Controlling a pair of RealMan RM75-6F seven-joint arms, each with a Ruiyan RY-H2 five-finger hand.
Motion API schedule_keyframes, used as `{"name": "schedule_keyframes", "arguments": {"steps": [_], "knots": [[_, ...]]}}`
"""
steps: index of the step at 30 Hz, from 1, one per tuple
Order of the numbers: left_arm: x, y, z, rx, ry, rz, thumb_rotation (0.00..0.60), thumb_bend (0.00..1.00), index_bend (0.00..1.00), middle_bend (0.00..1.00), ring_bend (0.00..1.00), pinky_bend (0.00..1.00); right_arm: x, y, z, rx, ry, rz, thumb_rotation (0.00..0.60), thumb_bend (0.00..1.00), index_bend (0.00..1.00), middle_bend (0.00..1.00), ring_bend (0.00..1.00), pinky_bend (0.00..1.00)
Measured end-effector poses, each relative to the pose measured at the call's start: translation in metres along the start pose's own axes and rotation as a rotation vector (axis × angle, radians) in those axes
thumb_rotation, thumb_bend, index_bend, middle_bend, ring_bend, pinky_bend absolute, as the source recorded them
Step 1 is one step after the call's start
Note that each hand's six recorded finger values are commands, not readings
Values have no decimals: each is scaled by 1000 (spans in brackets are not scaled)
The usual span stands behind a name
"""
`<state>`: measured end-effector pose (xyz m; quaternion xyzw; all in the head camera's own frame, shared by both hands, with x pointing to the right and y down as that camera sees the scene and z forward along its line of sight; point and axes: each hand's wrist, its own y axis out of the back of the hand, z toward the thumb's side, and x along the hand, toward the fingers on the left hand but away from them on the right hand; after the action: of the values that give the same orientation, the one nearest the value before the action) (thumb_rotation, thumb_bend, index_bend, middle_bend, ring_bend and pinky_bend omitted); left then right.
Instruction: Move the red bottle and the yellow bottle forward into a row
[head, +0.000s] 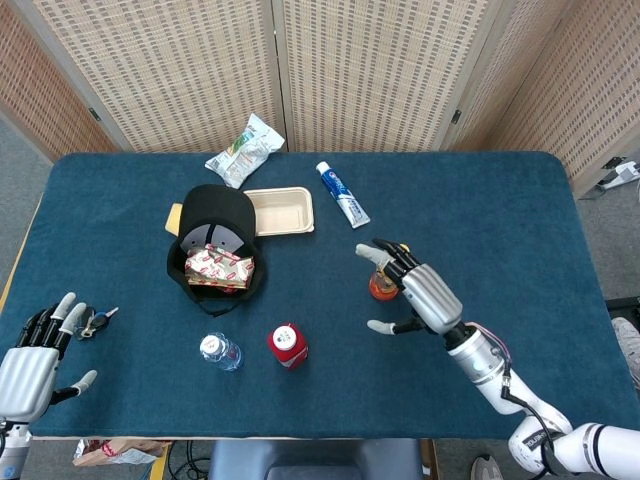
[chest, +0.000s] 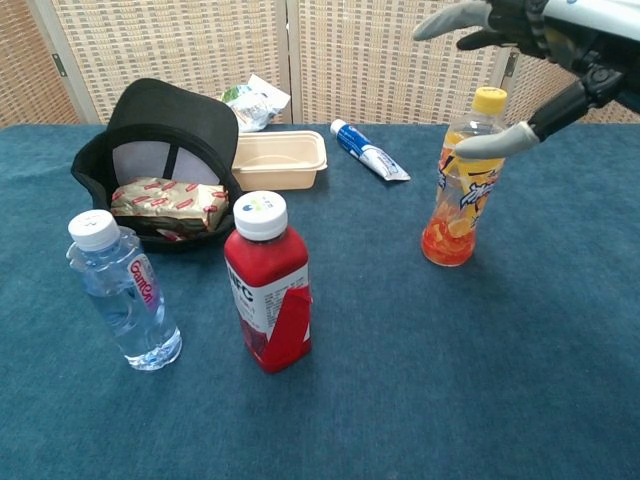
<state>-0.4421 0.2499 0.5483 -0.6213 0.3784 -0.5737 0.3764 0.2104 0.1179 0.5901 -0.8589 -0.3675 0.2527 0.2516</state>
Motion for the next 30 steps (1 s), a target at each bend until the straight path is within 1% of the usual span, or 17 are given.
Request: {"name": "schedule_keyframes", "arguments": {"steps": [4,7,10,19,25,30], "knots": [[0,0,1,0,-2,0,600,139,0,0,0,56,3,13,-16,-8,-79,-35,600,0,0,87,7,86],[0,-1,2,-2,-3,-2,600,139,0,0,0,56,5,18,-31,-36,-142,-41,600,0,0,68,2,86],[-1,-2,2,-1,-2,-6,600,139,0,0,0,56,6,19,-42,-85,-184,-38,600,0,0,47,0,86],[1,-1,3,6,-5,-5,600,140,0,0,0,56,6,12,-78,-255,-271,-19,600,0,0,32,0,86],[1,-2,4,10,-5,-5,600,139,0,0,0,56,1,0,-103,-306,-305,-3,600,0,0,43,0,87],[2,-2,4,9,-2,-4,600,139,0,0,0,56,-5,-11,-112,-343,-311,11,600,0,0,59,0,88]]}}
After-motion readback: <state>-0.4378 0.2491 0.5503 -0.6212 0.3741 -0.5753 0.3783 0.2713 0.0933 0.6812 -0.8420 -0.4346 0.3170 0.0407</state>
